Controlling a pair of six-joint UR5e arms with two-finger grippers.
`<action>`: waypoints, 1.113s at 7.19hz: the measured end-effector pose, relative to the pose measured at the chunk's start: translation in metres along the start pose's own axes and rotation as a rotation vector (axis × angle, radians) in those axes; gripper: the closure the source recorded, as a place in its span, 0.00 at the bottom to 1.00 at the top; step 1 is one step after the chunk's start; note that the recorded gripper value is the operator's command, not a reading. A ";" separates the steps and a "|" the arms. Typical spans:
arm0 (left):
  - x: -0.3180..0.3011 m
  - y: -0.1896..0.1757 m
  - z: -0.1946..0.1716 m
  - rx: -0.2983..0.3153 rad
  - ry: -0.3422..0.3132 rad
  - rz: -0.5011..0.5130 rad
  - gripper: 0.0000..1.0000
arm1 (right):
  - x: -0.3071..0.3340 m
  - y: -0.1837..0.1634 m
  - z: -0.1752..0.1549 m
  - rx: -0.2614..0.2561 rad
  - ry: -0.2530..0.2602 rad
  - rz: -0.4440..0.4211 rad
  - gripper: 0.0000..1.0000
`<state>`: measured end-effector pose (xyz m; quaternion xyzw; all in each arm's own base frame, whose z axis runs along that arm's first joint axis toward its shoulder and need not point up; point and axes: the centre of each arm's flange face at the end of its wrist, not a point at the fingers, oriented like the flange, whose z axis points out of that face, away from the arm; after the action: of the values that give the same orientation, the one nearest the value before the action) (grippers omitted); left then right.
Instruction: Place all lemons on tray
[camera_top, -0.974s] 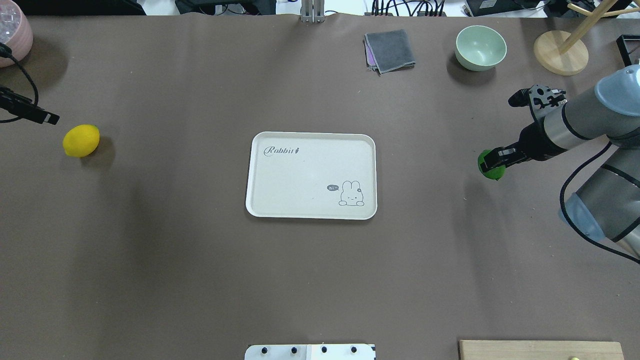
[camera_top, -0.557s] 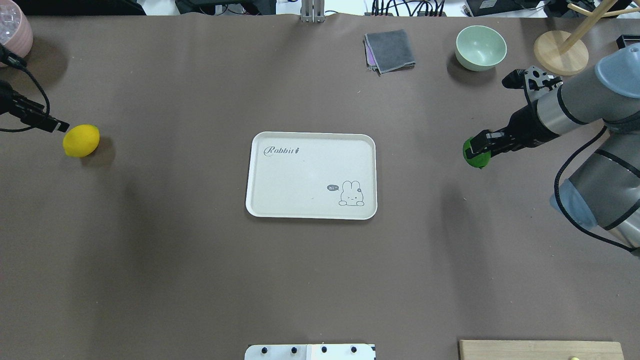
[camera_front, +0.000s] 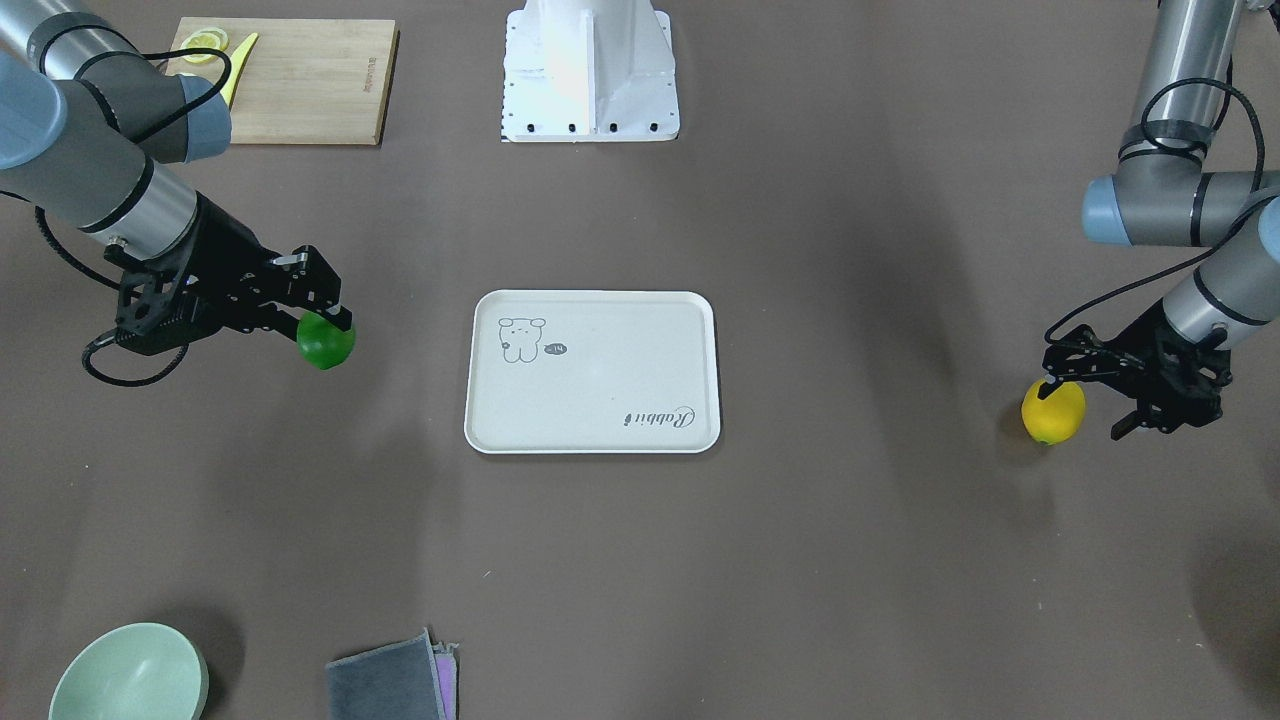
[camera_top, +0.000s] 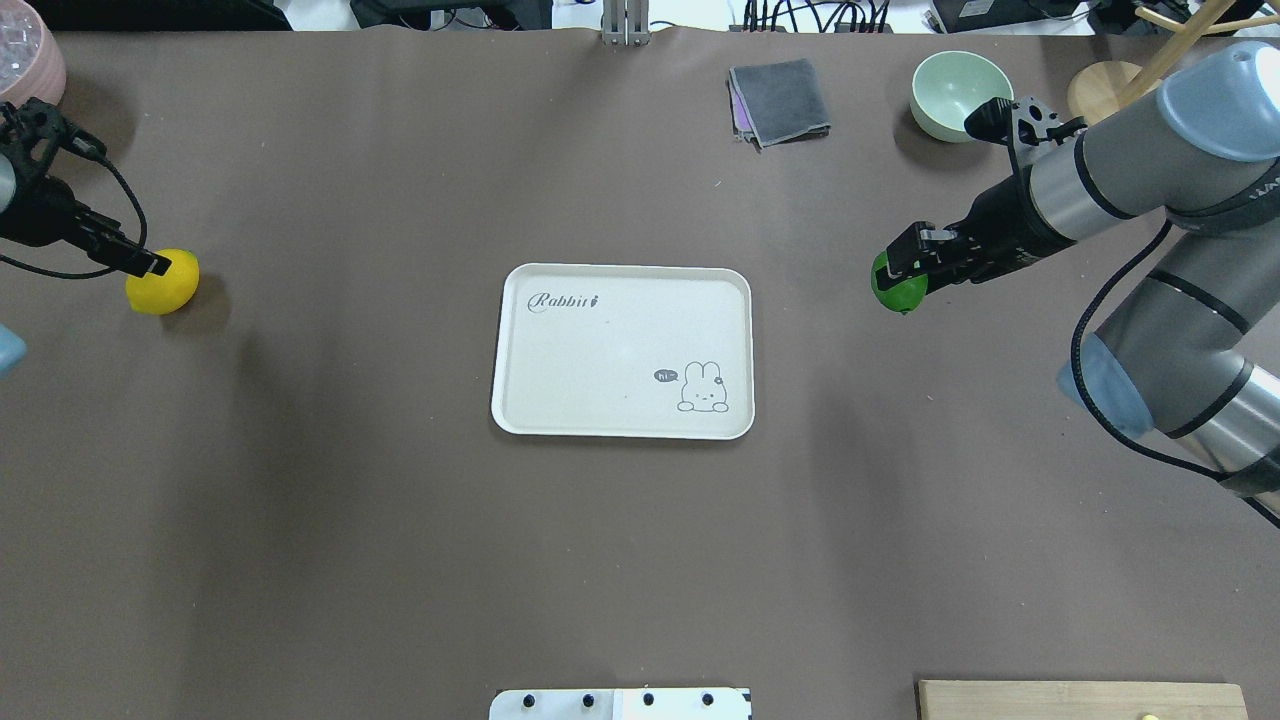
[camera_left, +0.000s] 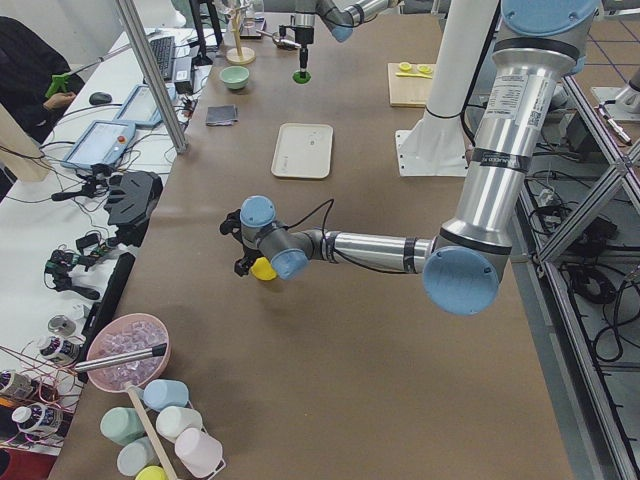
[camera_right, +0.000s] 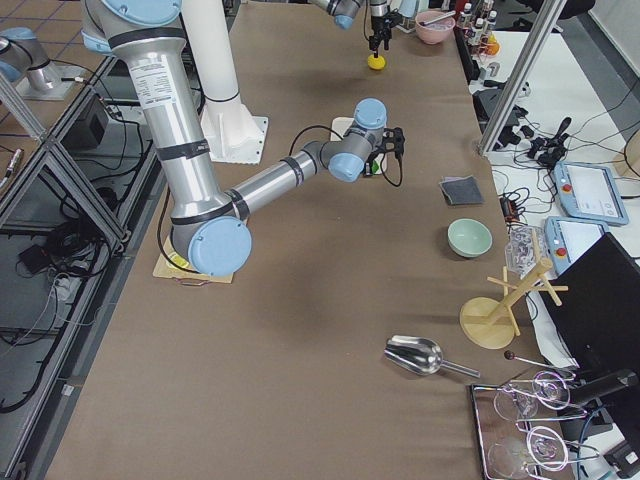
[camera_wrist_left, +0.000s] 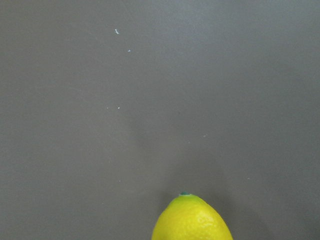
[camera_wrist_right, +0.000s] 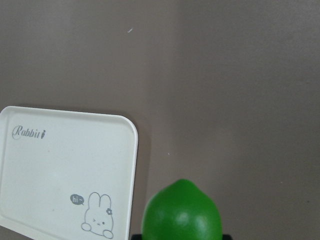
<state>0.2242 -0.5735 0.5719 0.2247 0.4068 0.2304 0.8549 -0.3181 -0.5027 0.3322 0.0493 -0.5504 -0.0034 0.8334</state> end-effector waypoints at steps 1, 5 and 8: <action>0.004 0.002 0.011 -0.015 0.006 0.003 0.03 | -0.013 0.000 0.003 0.009 -0.006 0.014 1.00; 0.011 0.008 0.032 -0.031 0.035 -0.085 1.00 | -0.031 0.001 0.009 0.033 -0.009 0.025 1.00; 0.066 -0.055 0.000 0.000 0.176 -0.376 1.00 | -0.048 0.004 0.019 0.025 -0.004 0.018 1.00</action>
<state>0.2733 -0.5789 0.5009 0.1239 0.5145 0.0856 0.8441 -0.3549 -0.4971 0.2961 0.0548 -0.5523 0.0108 0.8317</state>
